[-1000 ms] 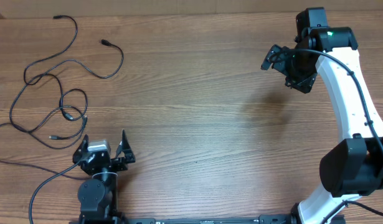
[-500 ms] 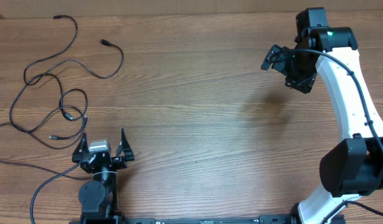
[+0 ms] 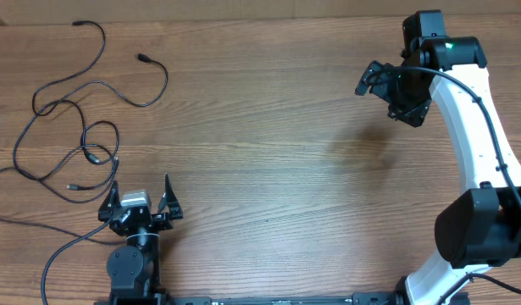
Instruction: Untangle cables
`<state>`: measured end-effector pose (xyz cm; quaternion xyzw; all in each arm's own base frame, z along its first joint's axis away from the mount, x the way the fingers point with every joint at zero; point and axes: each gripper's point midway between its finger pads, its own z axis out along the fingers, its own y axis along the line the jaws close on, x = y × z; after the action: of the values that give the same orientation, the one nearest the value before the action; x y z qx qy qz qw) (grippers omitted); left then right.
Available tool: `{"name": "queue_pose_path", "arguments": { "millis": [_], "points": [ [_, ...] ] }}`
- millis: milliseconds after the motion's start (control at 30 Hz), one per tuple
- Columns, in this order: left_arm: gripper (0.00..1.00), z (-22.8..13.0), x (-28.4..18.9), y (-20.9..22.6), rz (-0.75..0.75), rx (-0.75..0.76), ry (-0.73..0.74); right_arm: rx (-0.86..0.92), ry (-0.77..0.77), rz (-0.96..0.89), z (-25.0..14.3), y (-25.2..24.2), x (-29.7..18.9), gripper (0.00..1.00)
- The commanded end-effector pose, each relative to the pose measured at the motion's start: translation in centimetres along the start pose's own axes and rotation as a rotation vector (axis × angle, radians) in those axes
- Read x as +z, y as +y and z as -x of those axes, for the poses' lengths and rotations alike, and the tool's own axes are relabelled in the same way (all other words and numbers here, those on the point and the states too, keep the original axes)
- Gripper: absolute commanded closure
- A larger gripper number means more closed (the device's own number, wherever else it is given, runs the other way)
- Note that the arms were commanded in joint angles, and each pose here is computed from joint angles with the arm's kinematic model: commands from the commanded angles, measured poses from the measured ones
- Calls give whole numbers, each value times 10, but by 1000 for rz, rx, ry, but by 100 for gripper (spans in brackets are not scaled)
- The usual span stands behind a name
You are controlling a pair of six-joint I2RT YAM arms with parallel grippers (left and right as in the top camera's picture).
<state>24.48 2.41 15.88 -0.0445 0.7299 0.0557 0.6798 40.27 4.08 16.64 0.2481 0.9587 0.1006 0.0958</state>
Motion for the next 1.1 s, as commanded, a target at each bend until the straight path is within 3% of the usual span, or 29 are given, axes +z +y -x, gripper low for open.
{"name": "queue_pose_path", "arguments": {
  "millis": [0, 800, 1067],
  "points": [
    [1, 0, 0, 0, -1, 19, -5, -5, -18, -1, 2, -1, -5, 0],
    [0, 0, 0, 0, -1, 19, -5, -7, -58, -73, 8, -13, -6, 0],
    [0, 0, 0, 0, -1, 19, -5, -249, -114, -53, 4, 0, -28, 0]
  ]
}}
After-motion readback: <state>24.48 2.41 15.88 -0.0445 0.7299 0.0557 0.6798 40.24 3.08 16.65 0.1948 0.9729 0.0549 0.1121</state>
